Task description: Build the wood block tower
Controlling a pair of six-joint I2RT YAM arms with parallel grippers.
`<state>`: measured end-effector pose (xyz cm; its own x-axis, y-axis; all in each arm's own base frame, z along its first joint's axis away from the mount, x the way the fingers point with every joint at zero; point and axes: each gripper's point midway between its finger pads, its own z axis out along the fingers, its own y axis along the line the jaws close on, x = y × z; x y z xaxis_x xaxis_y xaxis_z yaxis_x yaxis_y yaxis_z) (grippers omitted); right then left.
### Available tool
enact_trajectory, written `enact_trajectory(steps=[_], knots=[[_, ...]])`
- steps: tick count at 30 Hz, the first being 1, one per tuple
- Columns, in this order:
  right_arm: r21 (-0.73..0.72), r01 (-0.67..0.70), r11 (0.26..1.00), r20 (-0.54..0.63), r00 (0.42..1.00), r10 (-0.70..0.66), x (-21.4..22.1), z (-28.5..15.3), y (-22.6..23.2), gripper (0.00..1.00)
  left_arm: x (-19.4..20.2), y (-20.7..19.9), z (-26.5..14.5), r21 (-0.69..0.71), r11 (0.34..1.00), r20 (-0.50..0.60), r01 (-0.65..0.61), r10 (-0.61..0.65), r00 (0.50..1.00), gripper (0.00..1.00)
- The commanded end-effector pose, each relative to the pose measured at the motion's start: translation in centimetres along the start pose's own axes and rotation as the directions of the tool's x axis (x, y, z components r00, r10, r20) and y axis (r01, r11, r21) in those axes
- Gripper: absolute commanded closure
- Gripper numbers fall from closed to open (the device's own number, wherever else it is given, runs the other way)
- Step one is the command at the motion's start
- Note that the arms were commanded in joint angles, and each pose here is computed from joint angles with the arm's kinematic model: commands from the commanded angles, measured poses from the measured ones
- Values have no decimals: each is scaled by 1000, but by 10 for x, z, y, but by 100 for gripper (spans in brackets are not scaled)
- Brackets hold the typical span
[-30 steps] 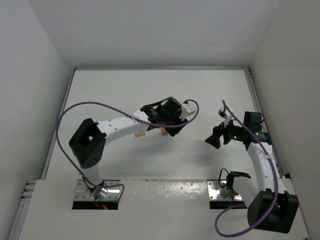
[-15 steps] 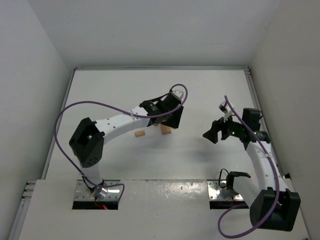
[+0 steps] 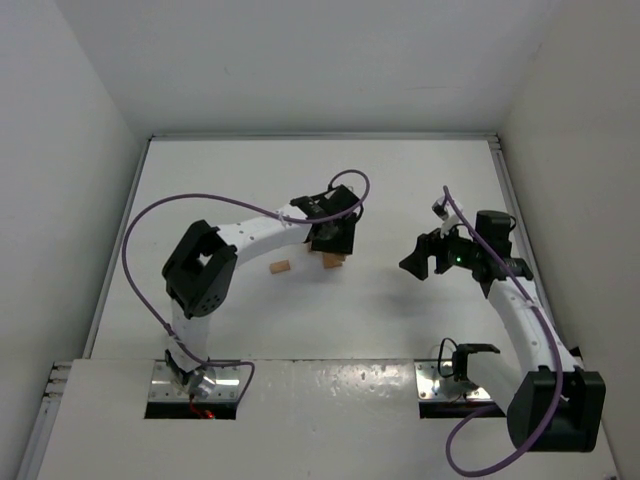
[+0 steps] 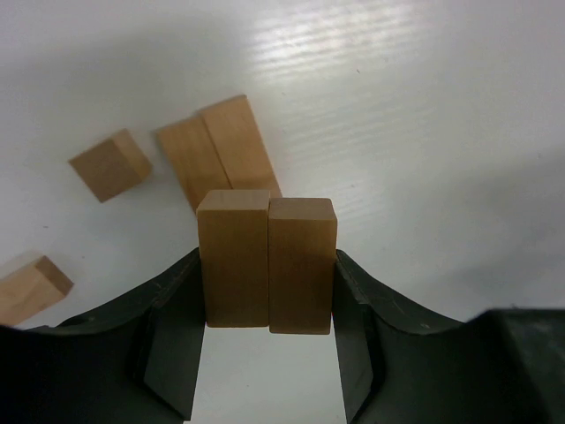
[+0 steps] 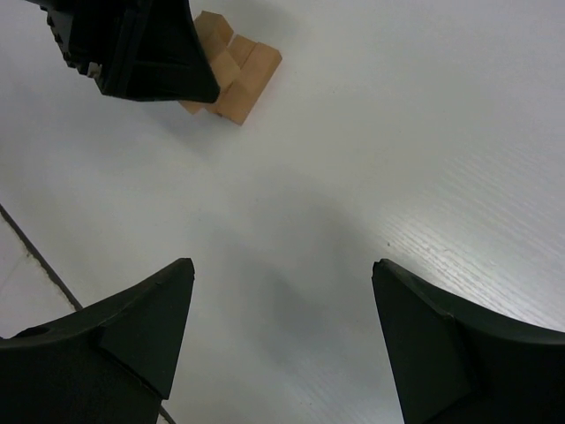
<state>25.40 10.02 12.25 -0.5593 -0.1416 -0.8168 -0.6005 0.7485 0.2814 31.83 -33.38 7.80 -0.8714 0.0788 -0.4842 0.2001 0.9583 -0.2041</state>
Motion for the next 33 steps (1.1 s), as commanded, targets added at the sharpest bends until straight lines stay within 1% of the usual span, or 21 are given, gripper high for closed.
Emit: enact_trajectory(steps=[1, 3, 5, 6, 11, 13, 20, 22, 24, 28, 33], knots=[[20, 6, 1000, 49, 999, -7, -20, 3, -5, 18, -33, 5, -13, -39, 998, 114, 53, -49, 992, 100], [29, 4, 1000, 70, 998, -6, -24, 4, -8, 18, -36, 9, -13, -61, 996, 132, 65, -57, 990, 100], [31, 6, 999, 81, 997, -8, -26, 5, -9, 18, -31, 11, -8, -75, 995, 115, 61, -52, 992, 100], [29, 3, 1000, 82, 997, -5, -26, 5, -9, 18, -31, 10, -5, -77, 995, 112, 61, -52, 992, 98], [48, 4, 999, 81, 997, -7, -25, 5, -12, 17, -30, 17, 9, -105, 992, 99, 73, -62, 993, 98], [51, 4, 999, 80, 997, -8, -25, 6, -13, 17, -31, 15, 10, -103, 991, 102, 84, -73, 992, 95], [51, 4, 999, 73, 997, -8, -22, 6, -14, 17, -30, 17, 23, -133, 986, 95, 97, -85, 992, 95], [48, 13, 999, 74, 997, -16, -22, 6, -13, 17, -33, 15, 22, -126, 986, 103, 110, -97, 990, 94], [50, 13, 999, 69, 997, -17, -22, 6, -13, 17, -31, 16, 25, -132, 985, 97, 108, -96, 991, 89], [47, 16, 999, 68, 997, -19, -23, 6, -13, 16, -23, 19, 28, -137, 984, 77, 112, -102, 992, 89], [46, 16, 999, 71, 997, -20, -23, 7, -13, 16, -26, 25, 29, -138, 981, 77, 137, -127, 989, 89]])
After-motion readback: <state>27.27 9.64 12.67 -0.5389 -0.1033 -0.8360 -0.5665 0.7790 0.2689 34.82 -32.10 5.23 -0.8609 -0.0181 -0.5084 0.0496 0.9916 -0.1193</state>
